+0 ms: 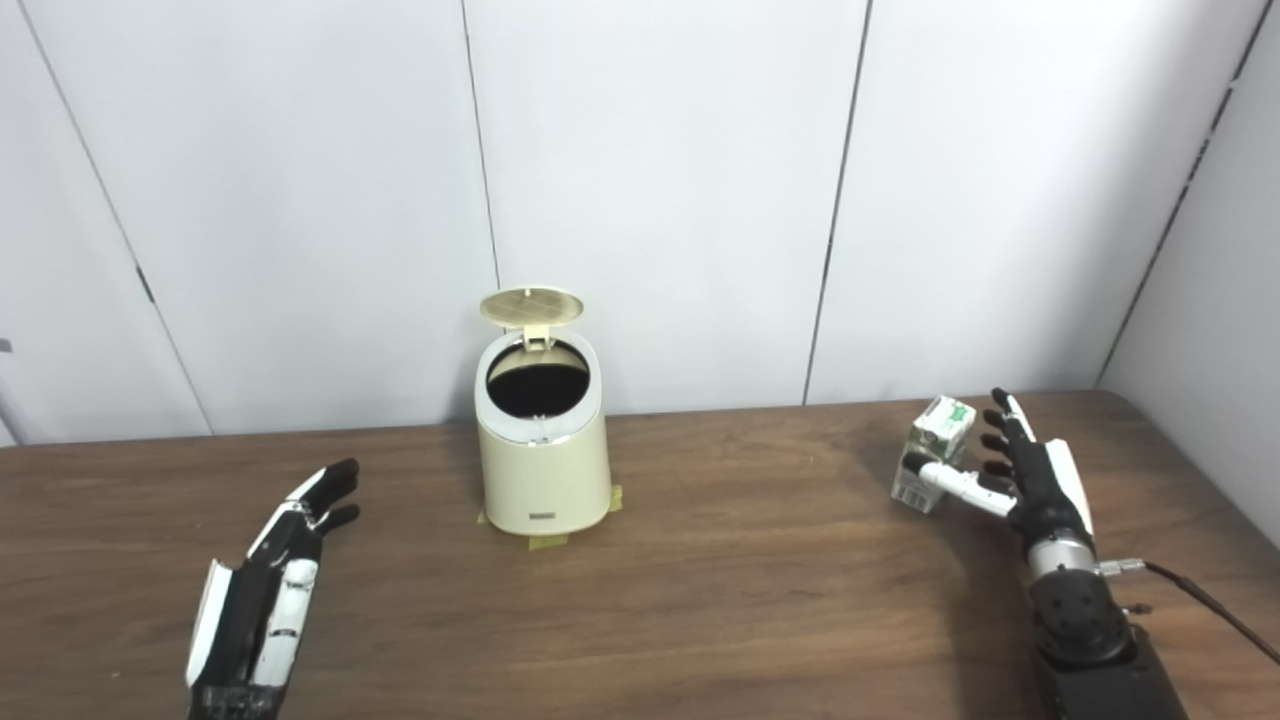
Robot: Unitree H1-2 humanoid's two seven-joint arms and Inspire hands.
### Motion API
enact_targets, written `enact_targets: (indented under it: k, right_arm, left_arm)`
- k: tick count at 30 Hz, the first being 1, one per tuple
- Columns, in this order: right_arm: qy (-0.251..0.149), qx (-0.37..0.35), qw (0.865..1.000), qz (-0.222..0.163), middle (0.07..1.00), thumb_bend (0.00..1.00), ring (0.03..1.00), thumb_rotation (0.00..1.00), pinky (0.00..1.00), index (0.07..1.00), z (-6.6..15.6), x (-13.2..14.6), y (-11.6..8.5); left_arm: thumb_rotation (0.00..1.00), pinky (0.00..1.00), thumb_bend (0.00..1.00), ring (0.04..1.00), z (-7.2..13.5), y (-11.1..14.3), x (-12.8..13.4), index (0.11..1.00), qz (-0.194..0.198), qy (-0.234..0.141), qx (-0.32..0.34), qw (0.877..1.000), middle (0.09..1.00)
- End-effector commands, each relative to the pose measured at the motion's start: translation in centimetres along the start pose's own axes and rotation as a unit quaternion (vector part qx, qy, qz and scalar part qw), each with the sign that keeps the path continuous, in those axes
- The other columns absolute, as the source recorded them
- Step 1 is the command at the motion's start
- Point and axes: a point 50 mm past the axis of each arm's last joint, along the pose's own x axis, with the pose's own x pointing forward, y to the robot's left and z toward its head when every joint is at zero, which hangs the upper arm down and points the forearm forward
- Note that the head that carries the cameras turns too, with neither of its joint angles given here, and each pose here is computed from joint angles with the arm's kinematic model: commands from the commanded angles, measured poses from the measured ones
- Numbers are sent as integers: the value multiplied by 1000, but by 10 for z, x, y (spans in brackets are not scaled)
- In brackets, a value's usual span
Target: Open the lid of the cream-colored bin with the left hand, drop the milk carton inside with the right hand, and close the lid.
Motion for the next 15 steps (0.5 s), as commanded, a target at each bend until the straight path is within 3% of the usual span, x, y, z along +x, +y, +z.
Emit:
enact_targets:
  k: [1,5,15]
  right_arm:
    - [-44,14,999,-18,857,1000,820,561,745,923,31,20,-16]
    - [-42,40,998,-10,861,1000,837,548,798,891,31,26,-17]
    - [-37,33,999,-11,837,1000,808,552,756,857,27,38,-14]
  left_arm:
    - [909,810,316,877,-15,6,-23,850,-9,26,28,999,876]
    - [902,819,327,882,-15,5,-24,852,-9,28,24,999,879]
    - [875,822,341,886,-14,7,-25,855,-12,32,26,999,882]
